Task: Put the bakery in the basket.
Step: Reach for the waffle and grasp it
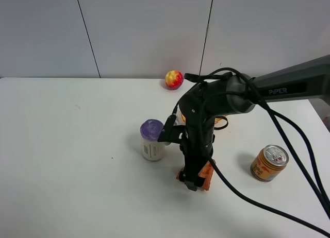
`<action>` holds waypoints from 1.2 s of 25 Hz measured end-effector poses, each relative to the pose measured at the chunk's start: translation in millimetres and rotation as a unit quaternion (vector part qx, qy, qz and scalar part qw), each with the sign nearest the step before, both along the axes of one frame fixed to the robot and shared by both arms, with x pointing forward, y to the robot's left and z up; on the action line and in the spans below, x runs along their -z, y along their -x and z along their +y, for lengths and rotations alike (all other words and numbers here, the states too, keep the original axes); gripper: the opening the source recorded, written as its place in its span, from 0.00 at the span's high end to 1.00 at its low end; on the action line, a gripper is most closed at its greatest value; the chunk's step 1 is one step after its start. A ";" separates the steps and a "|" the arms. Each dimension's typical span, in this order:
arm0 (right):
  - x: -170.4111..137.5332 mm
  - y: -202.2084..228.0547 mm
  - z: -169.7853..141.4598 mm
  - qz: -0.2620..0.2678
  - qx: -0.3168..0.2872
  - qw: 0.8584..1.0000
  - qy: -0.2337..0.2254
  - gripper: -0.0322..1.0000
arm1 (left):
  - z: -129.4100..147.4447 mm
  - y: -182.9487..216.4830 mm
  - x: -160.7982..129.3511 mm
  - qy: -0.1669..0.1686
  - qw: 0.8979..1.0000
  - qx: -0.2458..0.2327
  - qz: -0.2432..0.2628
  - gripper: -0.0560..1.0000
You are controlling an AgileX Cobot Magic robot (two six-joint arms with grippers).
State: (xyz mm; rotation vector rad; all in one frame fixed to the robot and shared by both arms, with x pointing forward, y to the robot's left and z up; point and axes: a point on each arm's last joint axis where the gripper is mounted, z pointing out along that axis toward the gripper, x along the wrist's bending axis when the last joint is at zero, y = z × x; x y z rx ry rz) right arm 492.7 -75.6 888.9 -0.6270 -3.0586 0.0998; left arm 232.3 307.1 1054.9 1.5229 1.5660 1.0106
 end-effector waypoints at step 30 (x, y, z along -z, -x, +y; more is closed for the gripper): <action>5.0 -2.6 -8.5 -0.006 0.011 1.000 0.000 0.16 | 0.0 0.0 0.0 0.000 1.000 0.000 0.000 0.00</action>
